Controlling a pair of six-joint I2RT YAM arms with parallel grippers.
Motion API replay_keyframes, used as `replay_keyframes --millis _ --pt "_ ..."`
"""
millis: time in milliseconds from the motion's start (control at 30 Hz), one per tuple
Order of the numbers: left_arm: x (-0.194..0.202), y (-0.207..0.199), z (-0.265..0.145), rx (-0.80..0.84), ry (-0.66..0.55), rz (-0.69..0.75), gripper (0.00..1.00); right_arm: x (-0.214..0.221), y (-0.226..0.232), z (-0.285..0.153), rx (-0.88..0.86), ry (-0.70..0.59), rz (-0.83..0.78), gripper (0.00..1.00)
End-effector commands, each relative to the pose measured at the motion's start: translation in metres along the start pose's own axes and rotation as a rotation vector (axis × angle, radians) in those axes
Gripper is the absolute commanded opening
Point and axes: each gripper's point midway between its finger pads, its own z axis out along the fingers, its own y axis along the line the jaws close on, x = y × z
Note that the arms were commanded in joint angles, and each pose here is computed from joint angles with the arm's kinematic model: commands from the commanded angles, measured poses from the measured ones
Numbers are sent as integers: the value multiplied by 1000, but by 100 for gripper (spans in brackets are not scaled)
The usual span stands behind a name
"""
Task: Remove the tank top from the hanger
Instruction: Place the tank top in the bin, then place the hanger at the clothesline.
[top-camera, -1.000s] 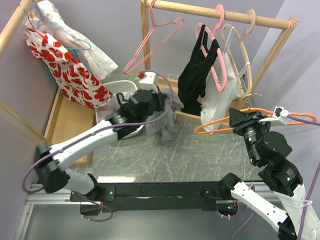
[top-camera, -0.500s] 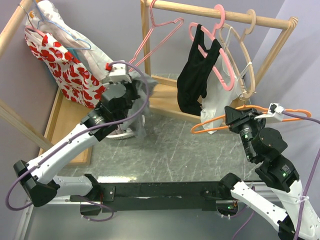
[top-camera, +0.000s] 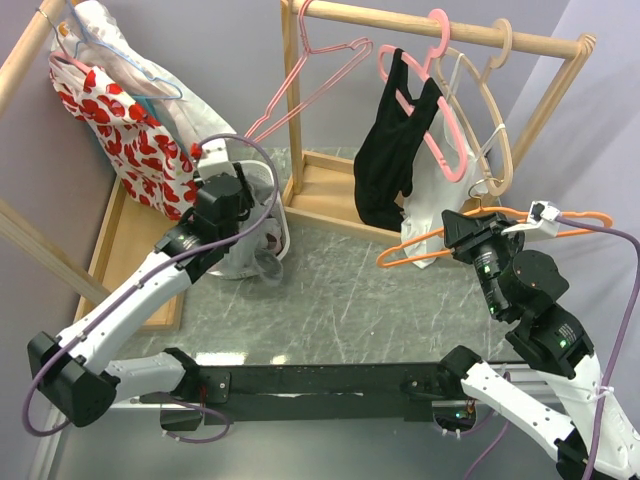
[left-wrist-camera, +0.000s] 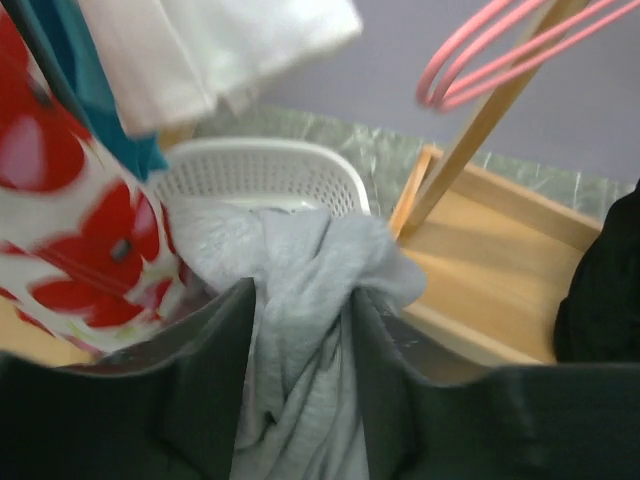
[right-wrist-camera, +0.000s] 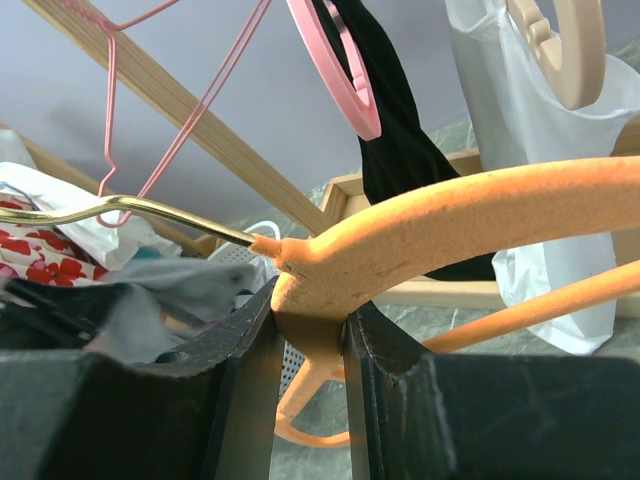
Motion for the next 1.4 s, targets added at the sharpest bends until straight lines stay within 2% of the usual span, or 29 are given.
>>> replay_keyframes --millis 0,33,167,267,400,433,500,533,767,1033,1200,1367 --pt "41 5 7 -38 92 -15 61 -14 10 0 -31 -44 24 10" --pt "46 7 8 -48 100 -9 73 -14 10 0 -31 -45 27 10" --pt "60 12 16 -82 133 5 74 -13 8 -2 -32 -43 32 10" --pt "52 8 18 -66 139 -4 71 -14 7 -4 -31 -44 35 9" --pt "20 -32 1 192 96 -31 70 -16 3 -7 -21 -56 43 10" --pt "11 -57 -15 361 97 -41 72 -15 2 -6 -16 -56 41 9" --pt "-1 -80 -34 521 88 -54 76 -14 1 -5 -10 -54 41 10" --pt "-9 -100 -53 666 78 -65 77 -13 2 -4 -13 -50 41 10" --pt "-18 -177 -115 1062 72 -58 84 0 18 2 -71 11 48 8" --pt "7 -259 -183 1359 131 -62 86 7 33 -1 -135 67 75 7" --pt "11 -280 -204 1435 135 -64 87 9 36 -1 -147 79 78 6" --pt "9 -285 -218 1493 143 -94 88 11 37 1 -146 86 75 6"
